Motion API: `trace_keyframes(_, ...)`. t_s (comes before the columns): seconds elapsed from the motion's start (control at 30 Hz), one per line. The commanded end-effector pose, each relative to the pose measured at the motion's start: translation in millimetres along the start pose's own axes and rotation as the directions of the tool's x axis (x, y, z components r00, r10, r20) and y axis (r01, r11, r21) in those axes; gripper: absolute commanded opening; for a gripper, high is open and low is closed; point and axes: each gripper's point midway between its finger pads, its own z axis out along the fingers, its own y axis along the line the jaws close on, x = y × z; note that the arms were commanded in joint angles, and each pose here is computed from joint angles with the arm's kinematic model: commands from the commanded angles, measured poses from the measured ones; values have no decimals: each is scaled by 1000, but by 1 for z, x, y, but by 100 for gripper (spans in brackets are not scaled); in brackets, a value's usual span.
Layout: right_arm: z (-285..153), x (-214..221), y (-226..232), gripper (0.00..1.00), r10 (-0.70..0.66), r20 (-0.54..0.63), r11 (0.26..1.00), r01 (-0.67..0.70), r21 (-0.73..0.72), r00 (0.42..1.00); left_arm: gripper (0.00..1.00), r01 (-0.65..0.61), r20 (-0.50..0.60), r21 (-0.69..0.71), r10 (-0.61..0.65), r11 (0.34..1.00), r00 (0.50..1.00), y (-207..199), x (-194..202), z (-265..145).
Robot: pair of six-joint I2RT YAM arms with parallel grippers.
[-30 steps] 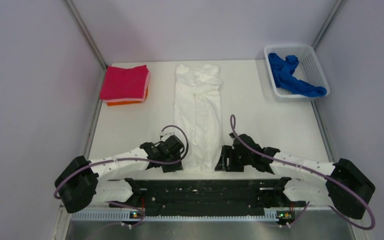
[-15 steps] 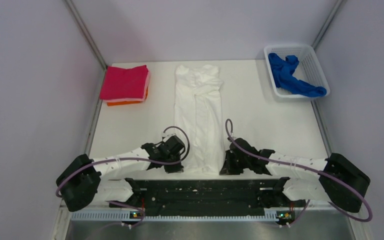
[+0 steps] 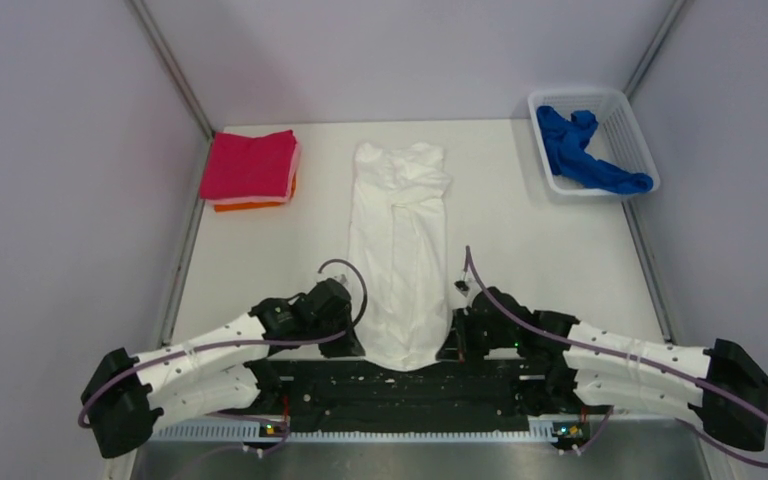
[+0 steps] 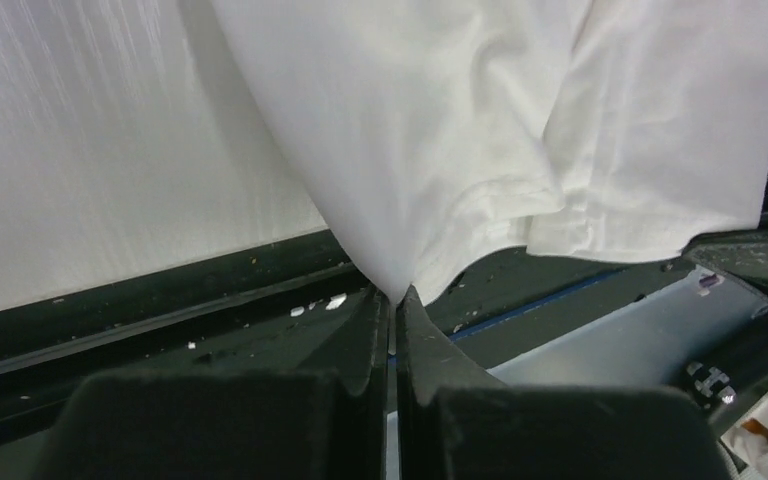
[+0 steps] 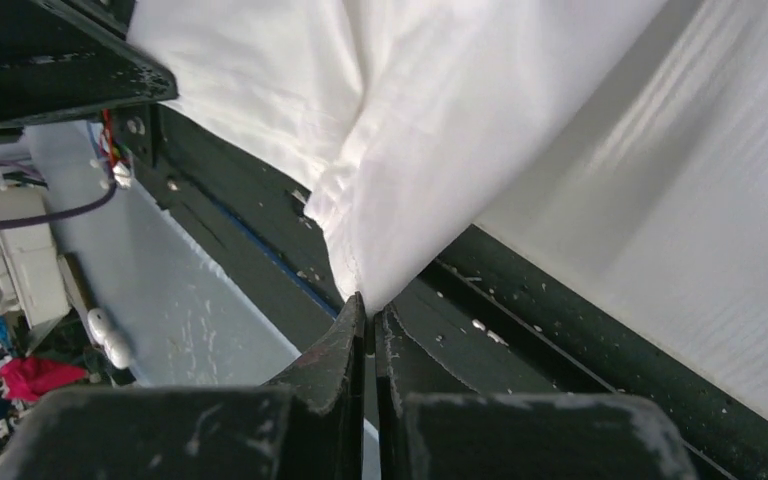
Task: Fold and stack the t-shirts
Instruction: Grab the bottom of the folded rectangular tshirt with both arms, then fold the folded rectangular tshirt in 1/3 of the way
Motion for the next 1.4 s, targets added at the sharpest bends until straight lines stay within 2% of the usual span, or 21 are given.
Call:
trace_keyframes(0.0, -8, -53, 26, 0, -54, 164, 998, 59, -28, 985, 0, -55, 223, 47, 43, 997, 974, -37, -52, -20)
trace_keyframes(0.07, -8, -86, 21, 0, -22, 248, 999, 31, -30, 968, 0, -64, 295, 23, 54, 998, 954, -43, -75, -22)
trace_keyframes(0.17, -11, -126, 28, 0, -31, 338, 995, 62, -83, 941, 0, -29, 352, -8, 30, 1000, 935, -49, -112, -23)
trace_keyframes(0.23, -16, -154, 29, 0, -65, 387, 995, 91, -49, 920, 0, 42, 396, -39, -23, 998, 918, -46, -142, -18)
trace_keyframes(0.33, -18, -197, 20, 0, -88, 453, 996, 94, 9, 887, 0, 132, 431, -13, -113, 991, 895, -46, -185, -18)
trace_keyframes(0.43, -13, -231, 4, 0, -61, 482, 998, 58, 21, 874, 0, 163, 480, -45, -122, 986, 869, -45, -221, -21)
trace_keyframes(0.7, 3, -293, -18, 0, -47, 510, 999, 42, 22, 859, 0, 180, 527, -119, -92, 976, 845, -41, -285, -16)
trace_keyframes(1.03, 22, -329, -45, 0, -30, 502, 999, 13, 38, 864, 0, 155, 436, -174, -65, 972, 898, -33, -322, 14)
trace_keyframes(1.37, 32, -347, -75, 0, -21, 504, 997, -17, 70, 864, 1, 121, 413, -164, -43, 979, 910, -32, -341, 30)
